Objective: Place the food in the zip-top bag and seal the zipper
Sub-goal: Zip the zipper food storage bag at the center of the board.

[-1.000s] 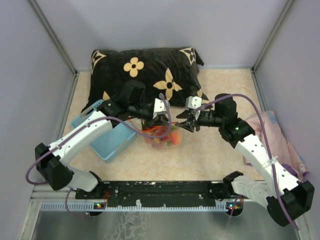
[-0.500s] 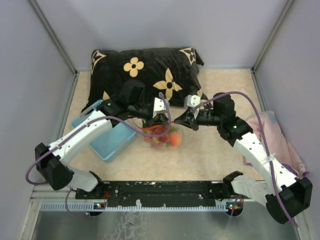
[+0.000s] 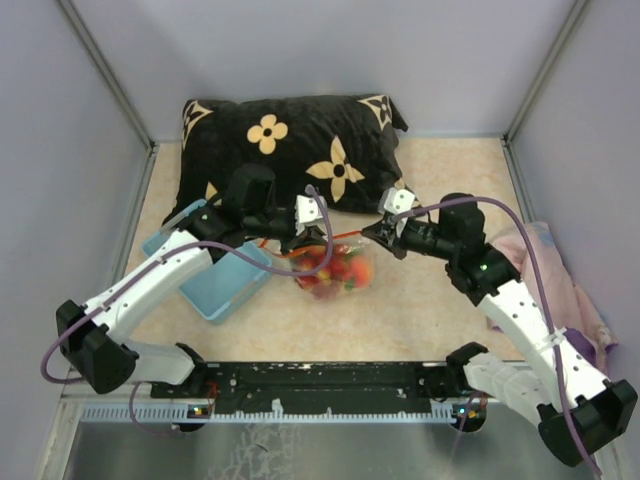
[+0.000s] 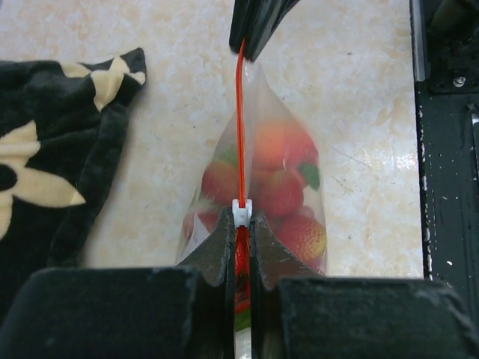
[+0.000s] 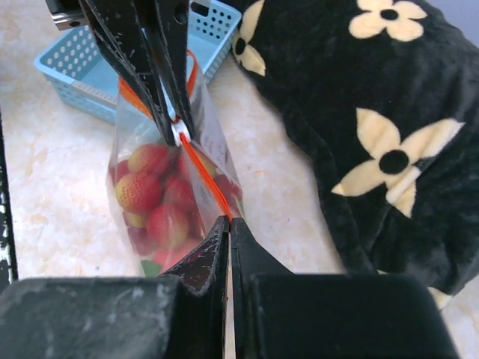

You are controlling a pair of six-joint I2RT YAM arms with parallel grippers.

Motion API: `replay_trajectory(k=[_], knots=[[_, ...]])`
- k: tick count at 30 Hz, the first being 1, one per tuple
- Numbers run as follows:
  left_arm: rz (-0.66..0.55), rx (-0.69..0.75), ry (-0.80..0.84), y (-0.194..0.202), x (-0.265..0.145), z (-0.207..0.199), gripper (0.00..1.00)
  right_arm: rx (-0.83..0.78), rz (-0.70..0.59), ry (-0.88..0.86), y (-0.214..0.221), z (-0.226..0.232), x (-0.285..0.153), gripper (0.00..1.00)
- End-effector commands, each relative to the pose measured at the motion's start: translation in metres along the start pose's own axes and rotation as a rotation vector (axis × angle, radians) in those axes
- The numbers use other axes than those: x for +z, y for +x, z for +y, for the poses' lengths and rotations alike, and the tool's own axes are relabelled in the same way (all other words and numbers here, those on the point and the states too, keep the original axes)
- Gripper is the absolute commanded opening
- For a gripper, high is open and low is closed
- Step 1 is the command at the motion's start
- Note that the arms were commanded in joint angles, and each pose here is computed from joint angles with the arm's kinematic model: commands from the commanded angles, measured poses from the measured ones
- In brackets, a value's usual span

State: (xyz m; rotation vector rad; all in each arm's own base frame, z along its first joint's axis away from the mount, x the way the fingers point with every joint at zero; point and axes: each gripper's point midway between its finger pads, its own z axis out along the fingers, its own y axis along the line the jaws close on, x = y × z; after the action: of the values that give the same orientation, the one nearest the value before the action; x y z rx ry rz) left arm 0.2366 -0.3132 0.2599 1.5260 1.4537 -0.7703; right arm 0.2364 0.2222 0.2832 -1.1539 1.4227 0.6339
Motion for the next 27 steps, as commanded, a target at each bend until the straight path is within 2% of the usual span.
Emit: replay_trajectory(k=[1,9,14,15,16,17,18,21,27], knots=[[0.034,-0.044,-0.074,0.012,-0.022,0.003,0.01,-0.019,-0.014,0.166,-0.007,-0.028,-0.019,0.0],[0.101,-0.085,-0.169,0.034,-0.039,0.013,0.0,0.032,0.016,0.203,0.0,-0.032,-0.028,0.0],[0.083,-0.106,-0.102,0.027,-0.032,0.008,0.0,0.047,-0.012,0.08,-0.016,-0.019,-0.019,0.0],[0.067,-0.11,-0.079,0.022,-0.029,0.006,0.0,0.049,-0.02,0.05,-0.021,-0.016,-0.017,0.07],[0.042,-0.108,-0.054,0.015,-0.027,0.005,0.0,0.042,-0.024,0.017,-0.026,-0.012,-0.014,0.21],[0.026,-0.105,-0.041,0.011,-0.026,0.004,0.0,0.018,-0.033,-0.021,-0.032,-0.007,-0.012,0.31],[0.015,-0.103,-0.029,0.009,-0.024,0.003,0.0,-0.005,-0.032,-0.049,-0.035,-0.003,-0.008,0.37],[-0.018,-0.084,-0.009,-0.002,-0.023,0.002,0.0,-0.052,-0.033,-0.121,-0.039,0.006,0.004,0.45],[-0.064,-0.061,0.028,-0.018,-0.021,-0.002,0.0,-0.08,-0.042,-0.25,-0.051,0.017,0.025,0.52]])
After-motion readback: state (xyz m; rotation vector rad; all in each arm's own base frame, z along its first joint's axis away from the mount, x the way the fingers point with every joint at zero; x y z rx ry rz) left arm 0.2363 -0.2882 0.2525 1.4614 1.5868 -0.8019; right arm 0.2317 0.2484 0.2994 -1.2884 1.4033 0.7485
